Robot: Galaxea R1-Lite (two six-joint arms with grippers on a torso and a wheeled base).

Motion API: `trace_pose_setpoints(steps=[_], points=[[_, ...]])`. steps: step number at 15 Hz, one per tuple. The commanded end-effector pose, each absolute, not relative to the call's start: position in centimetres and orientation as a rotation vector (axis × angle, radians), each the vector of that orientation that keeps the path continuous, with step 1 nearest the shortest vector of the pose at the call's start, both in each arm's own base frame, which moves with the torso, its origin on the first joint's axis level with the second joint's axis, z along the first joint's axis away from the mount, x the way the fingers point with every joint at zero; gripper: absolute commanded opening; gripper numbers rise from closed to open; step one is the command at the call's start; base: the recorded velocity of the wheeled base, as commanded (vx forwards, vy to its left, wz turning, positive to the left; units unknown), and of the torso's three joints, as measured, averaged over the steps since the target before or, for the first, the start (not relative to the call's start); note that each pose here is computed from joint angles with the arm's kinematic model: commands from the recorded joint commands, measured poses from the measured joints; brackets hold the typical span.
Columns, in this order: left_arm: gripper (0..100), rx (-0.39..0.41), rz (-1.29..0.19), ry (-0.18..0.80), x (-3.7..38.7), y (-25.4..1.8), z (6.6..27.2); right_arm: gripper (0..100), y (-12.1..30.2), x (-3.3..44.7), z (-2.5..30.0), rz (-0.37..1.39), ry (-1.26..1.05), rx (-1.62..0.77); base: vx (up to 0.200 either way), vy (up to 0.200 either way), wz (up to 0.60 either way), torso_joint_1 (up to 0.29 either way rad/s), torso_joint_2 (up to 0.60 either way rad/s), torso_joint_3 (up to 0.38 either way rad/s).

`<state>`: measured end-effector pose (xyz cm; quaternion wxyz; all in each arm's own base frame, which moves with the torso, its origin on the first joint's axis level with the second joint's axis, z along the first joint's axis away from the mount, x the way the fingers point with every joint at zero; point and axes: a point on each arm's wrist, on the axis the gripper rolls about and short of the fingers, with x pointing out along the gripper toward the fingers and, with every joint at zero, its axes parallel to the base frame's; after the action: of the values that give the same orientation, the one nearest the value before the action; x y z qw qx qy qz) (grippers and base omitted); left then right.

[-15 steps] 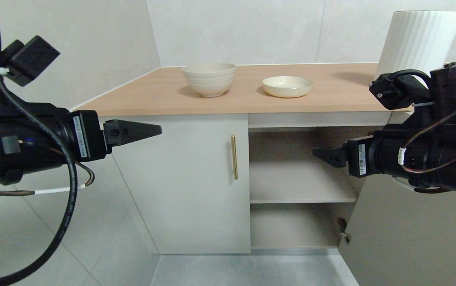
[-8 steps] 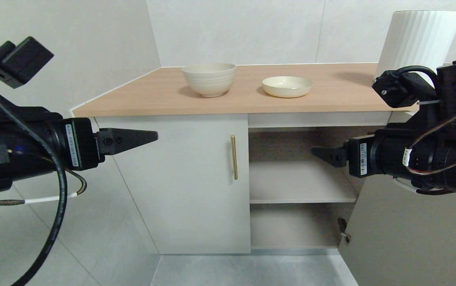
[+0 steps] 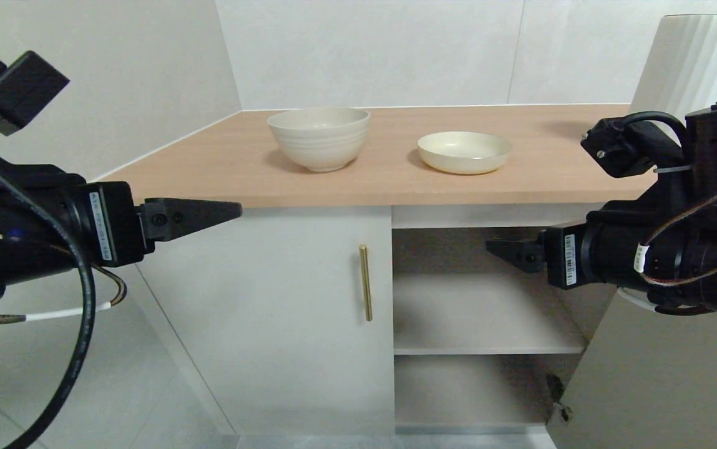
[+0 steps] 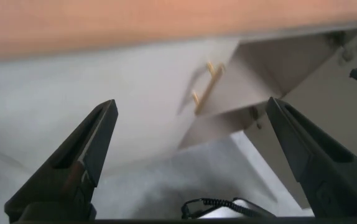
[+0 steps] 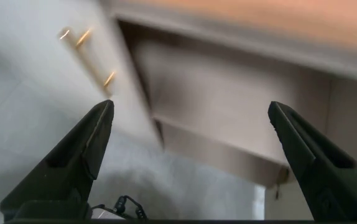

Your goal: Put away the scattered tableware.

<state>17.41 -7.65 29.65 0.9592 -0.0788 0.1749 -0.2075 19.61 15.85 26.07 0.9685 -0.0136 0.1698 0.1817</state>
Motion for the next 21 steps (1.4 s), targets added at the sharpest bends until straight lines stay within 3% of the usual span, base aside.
trace_pose_setpoints(steps=[1, 21], points=[[100, -0.169, -0.425, 0.316, 16.7, -7.3, 30.3, 100, 15.7, 19.4, 26.3, 0.37, 0.336, -0.024, 0.0, 0.0, 0.0, 0.0, 0.0, 0.0], [100, -0.173, -0.447, 0.293, 17.1, -7.9, 29.5, 100, 16.9, 19.7, 26.4, 0.37, 0.246, 0.016, 0.0, 0.0, 0.0, 0.0, 0.0, 0.0]])
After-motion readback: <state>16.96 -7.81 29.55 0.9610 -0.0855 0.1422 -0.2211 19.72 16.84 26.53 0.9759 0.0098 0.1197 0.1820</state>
